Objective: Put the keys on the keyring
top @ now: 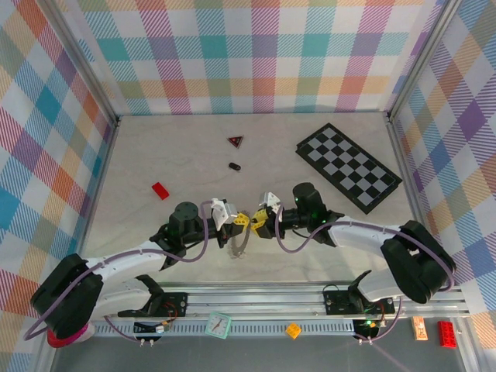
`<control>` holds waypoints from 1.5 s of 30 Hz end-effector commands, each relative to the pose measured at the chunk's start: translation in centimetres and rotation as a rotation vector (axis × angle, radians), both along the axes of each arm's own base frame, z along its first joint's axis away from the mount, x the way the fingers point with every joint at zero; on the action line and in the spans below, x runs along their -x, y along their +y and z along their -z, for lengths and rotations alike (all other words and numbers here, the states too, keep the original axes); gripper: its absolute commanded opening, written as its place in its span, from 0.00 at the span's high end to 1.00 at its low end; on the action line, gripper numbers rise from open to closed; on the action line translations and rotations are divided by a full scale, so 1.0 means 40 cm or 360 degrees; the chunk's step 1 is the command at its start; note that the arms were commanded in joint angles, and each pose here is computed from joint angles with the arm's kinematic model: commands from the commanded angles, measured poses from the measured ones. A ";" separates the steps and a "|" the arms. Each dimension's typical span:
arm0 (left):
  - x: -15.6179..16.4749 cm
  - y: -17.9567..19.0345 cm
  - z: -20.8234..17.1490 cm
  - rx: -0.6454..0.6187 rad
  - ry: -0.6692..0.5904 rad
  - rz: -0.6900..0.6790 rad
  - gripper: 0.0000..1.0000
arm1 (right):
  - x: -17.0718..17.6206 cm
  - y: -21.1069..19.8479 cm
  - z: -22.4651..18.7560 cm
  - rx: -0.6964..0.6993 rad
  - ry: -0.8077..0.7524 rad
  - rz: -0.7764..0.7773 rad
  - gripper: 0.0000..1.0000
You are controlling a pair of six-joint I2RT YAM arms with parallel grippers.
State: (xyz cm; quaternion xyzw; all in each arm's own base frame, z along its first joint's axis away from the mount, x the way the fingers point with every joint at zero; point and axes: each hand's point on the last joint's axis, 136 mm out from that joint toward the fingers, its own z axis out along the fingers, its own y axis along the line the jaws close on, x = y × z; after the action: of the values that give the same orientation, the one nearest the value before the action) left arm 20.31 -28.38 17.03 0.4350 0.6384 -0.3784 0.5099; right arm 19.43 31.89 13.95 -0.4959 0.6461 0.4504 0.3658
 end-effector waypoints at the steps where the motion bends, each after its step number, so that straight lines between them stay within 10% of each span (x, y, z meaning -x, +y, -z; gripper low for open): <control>1: 0.012 -0.013 -0.021 0.0055 -0.0057 0.0056 1.00 | 0.007 0.031 -0.050 -0.0082 -0.0061 -0.0080 0.69; 34: 0.015 -0.009 -0.003 0.0015 -0.0030 0.0054 1.00 | 0.012 0.051 -0.086 -0.0172 -0.0078 -0.0119 0.80; 45: 0.014 0.007 -0.004 -0.0006 -0.0020 0.0006 1.00 | 0.017 0.041 -0.095 -0.0142 -0.0132 -0.0120 1.00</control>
State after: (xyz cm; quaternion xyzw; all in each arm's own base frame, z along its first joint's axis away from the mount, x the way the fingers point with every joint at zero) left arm 20.38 -28.11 16.90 0.4394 0.6394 -0.3660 0.5140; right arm 19.34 32.67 14.49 -0.4945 0.6410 0.4604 0.3641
